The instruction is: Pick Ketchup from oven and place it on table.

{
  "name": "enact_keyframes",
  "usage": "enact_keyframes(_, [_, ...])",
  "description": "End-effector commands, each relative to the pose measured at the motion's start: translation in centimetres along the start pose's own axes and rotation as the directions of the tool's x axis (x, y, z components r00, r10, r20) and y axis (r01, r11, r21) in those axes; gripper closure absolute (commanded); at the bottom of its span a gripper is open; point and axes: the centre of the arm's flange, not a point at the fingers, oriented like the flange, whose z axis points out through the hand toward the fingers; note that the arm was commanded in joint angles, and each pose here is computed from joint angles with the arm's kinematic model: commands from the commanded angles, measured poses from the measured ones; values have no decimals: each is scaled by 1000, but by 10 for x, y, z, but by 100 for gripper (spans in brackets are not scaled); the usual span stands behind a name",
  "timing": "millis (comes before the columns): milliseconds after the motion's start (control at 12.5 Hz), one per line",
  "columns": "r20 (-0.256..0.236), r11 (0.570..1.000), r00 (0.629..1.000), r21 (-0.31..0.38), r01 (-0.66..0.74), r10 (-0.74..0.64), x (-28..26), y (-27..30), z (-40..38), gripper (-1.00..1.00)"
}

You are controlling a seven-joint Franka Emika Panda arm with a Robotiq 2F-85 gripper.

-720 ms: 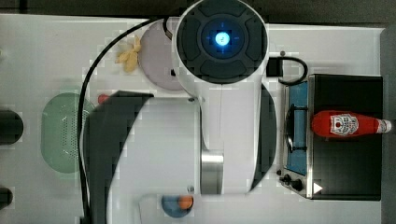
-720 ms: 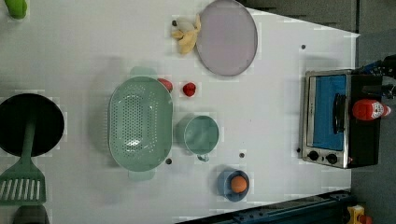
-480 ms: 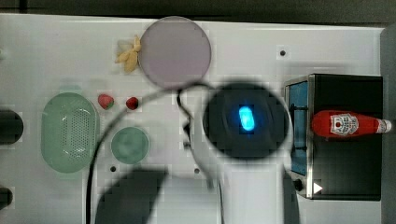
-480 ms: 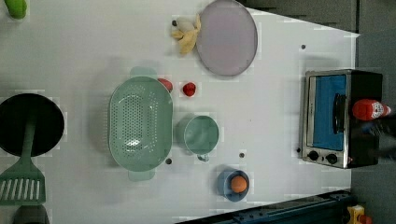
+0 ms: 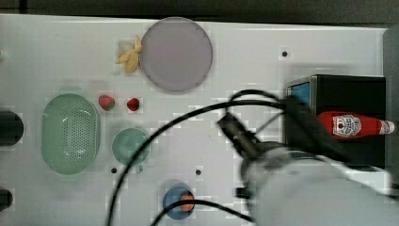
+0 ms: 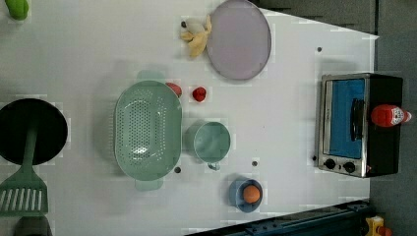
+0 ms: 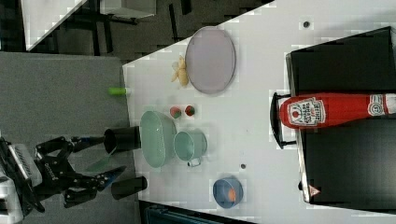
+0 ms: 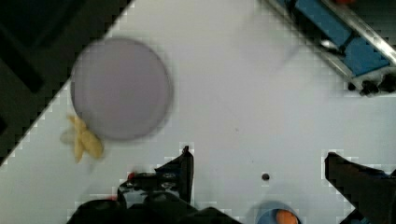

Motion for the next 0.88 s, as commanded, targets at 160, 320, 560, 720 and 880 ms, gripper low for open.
enact_keyframes(160, [43, 979, 979, -49, -196, 198, 73, 50, 63, -100])
enact_keyframes(320, [17, 961, 962, -33, -273, 274, 108, 78, 79, -100])
enact_keyframes(560, [-5, 929, 930, -44, -368, 369, 150, 117, 110, -100])
enact_keyframes(720, [-42, 906, 907, -47, -421, 419, 176, 138, 132, -100])
enact_keyframes(880, [-79, 885, 886, -63, -461, 457, 199, 156, 157, -100])
